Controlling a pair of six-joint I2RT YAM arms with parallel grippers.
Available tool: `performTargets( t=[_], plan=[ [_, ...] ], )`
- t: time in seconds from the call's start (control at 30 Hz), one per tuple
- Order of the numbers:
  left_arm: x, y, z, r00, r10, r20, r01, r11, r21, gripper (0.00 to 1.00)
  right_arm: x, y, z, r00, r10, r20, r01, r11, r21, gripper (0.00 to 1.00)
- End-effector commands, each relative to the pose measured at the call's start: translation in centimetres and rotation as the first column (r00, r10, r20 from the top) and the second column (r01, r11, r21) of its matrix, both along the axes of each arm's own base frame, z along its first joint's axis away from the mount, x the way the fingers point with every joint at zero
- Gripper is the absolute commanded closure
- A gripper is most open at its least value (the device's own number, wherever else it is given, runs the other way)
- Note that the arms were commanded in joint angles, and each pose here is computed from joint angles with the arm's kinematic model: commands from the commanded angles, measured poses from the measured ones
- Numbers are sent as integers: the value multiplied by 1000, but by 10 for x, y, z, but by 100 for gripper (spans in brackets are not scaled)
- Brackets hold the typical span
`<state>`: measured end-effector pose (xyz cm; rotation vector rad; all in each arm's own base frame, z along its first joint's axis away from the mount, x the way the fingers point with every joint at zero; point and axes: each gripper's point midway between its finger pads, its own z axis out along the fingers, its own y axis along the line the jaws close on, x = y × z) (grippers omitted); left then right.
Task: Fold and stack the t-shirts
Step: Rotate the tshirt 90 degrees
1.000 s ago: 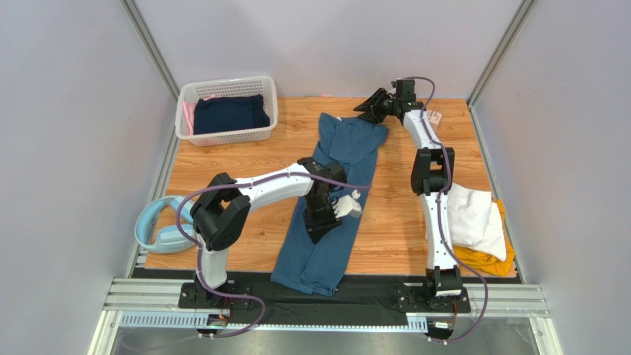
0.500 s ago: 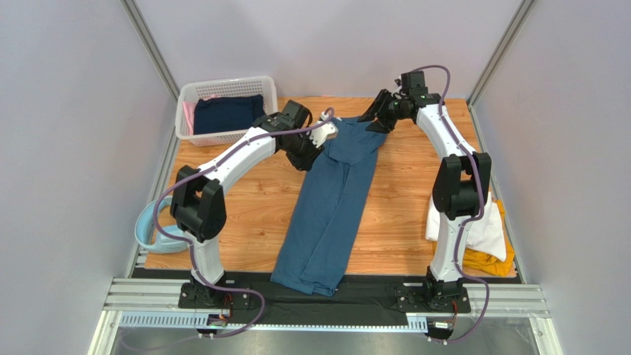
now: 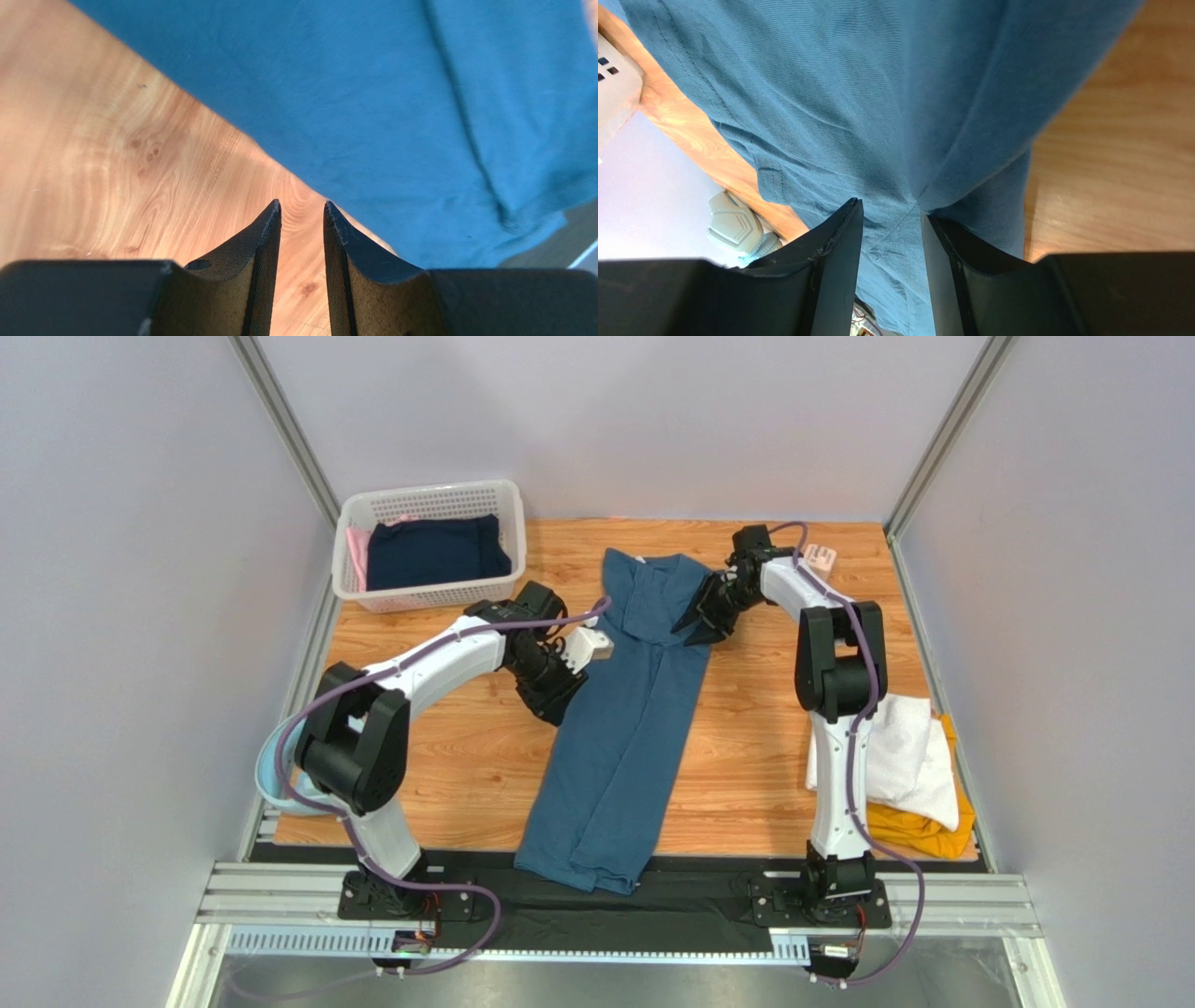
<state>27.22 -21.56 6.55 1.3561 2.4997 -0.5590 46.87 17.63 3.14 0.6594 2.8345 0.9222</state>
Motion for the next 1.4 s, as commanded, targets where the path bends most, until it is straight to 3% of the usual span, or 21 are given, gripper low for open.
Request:
performTargets(
  t=[0.0, 0.13, 0.47, 0.57, 0.73, 0.83, 0.93, 1.1, 1.13, 1.27, 1.37],
  plan=[
    [-9, -16, 43, 999, -26, 48, 32, 991, -130, 65, 11, -6, -25, 1000, 12, -3, -13, 997, -77, 57],
    [-14, -19, 50, 998, -36, 56, 44, 988, -147, 64, 36, -3, -36, 1000, 30, 5, -29, 996, -81, 57],
    [-14, -12, 33, 998, -25, 53, 30, 994, -106, 65, 123, 38, 5, 970, -6, 244, -52, 972, 229, 59],
    [-11, -13, 27, 999, -20, 45, 24, 995, -96, 65, 117, 43, 17, 955, 46, 292, -116, 967, 228, 59],
    [9, -18, 30, 996, 21, 83, -13, 995, -97, 65, 102, 46, 100, 889, 100, 447, -177, 975, 134, 51],
    [30, -17, 40, 989, 99, 107, -85, 989, -124, 65, 78, 39, 145, 860, 136, 492, -171, 985, 27, 42],
    [44, -13, 52, 982, 155, 107, -137, 978, -156, 65, 22, 34, 169, 892, 131, 433, -151, 988, 13, 42],
    [66, -16, 57, 973, 177, 152, -155, 977, -145, 64, -90, 44, 138, 935, 148, 323, -180, 981, 71, 43],
    [68, -19, 57, 972, 180, 148, -159, 976, -146, 64, -129, 47, 103, 957, 177, 230, -205, 973, 103, 44],
    [94, -37, 57, 970, 196, 143, -173, 971, -164, 65, -225, 71, 87, 946, 286, 155, -314, 927, 205, 45],
    [109, -51, 55, 971, 201, 133, -176, 969, -173, 64, -269, 86, 83, 933, 345, 105, -360, 888, 287, 46]
  ],
)
